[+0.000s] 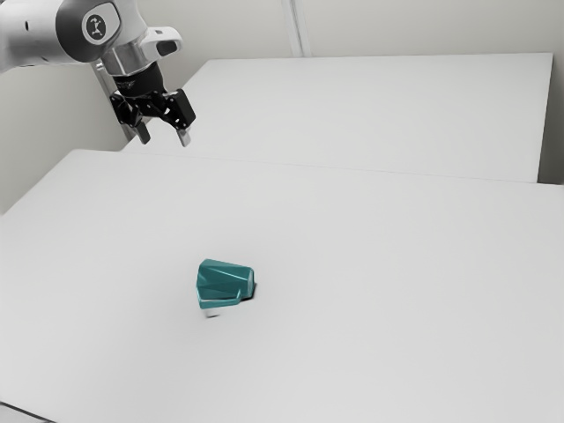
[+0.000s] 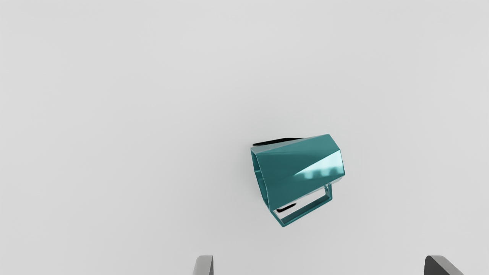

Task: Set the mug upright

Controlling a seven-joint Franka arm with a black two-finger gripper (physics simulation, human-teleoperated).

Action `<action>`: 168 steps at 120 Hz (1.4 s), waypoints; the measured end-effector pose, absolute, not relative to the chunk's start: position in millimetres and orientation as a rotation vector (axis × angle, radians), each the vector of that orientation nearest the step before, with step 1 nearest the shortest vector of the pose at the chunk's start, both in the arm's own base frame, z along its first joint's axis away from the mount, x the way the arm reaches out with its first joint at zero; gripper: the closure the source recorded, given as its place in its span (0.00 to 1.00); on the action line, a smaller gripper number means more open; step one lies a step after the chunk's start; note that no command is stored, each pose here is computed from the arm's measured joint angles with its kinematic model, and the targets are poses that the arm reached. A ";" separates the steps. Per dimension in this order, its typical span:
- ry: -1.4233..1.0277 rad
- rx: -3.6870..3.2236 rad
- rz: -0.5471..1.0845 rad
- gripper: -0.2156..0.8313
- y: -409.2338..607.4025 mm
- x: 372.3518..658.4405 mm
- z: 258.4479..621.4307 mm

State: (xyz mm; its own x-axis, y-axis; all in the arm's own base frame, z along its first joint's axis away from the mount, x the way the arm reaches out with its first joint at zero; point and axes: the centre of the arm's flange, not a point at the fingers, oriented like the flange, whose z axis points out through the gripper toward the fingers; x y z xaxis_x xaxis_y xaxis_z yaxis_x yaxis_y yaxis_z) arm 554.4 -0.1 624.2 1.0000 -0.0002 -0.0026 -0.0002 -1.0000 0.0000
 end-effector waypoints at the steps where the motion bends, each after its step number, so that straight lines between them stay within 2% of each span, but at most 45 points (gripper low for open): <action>1: -0.006 3.151 0.010 0.21 0.6 553.6 626.8; 23: -0.122 3.249 0.168 0.22 5.7 552.7 647.8; 60: -0.235 3.249 0.215 0.22 4.9 557.8 641.0; 117: -0.216 3.151 0.195 0.23 29.7 510.0 566.8; 168: 0.064 2.896 0.189 0.23 56.5 447.0 504.1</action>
State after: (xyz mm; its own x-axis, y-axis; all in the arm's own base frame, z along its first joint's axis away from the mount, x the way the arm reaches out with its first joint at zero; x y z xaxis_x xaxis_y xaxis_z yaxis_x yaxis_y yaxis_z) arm 447.0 56.5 504.1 0.9907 0.0585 0.1231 0.0278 -0.9708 0.2383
